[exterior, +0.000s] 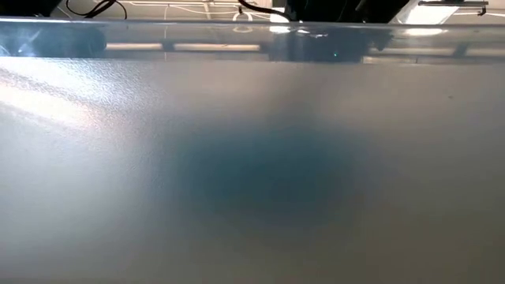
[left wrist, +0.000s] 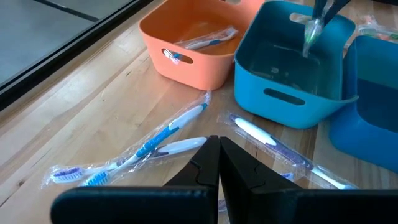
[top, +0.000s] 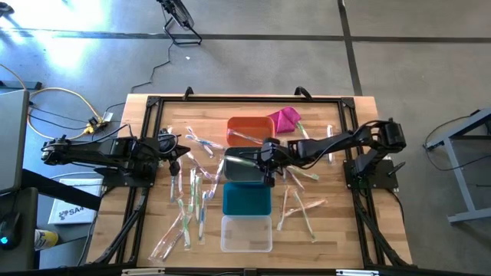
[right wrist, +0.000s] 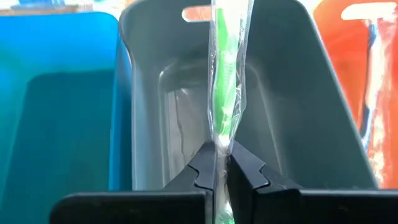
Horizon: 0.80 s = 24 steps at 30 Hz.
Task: Pick & Place Toothbrushes
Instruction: Put the green toothbrush into the green bin
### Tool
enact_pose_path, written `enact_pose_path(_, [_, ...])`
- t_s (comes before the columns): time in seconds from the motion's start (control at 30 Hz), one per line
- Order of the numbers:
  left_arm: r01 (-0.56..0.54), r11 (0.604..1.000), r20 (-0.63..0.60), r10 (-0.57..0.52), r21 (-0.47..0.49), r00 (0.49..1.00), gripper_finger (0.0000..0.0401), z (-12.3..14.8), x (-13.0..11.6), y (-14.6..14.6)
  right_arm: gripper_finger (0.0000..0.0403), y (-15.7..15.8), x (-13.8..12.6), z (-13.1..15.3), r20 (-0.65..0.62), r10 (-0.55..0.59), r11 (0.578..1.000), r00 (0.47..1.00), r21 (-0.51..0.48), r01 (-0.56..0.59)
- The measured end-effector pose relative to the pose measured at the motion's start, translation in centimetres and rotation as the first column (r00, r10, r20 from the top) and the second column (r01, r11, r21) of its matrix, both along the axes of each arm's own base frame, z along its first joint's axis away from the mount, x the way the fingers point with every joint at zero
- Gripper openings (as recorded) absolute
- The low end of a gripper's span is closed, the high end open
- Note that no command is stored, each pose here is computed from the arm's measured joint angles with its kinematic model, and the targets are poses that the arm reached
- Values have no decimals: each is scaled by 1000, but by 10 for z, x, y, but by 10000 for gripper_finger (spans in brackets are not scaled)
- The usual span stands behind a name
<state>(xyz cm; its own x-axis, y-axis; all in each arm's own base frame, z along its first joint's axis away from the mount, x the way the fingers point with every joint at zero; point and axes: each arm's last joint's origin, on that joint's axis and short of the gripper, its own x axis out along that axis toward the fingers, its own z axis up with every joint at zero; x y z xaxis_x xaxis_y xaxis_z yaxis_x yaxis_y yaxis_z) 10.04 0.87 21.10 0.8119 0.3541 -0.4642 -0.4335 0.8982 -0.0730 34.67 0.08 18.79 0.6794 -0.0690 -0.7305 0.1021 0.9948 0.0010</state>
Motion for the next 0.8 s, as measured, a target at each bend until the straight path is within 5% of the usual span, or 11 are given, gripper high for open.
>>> enact_pose_path(0.47, [0, 1000, 0, 0, 0, 1000, 6, 0, 0, 0, 12, 0, 3, -17, -56, 0, 1000, 998, 3, 0])
enact_pose_path(0.8, [0, 1000, 0, 0, 0, 1000, 6, 0, 0, 0, 90, -1, 3, -17, -55, -18, 1000, 998, 9, 19])
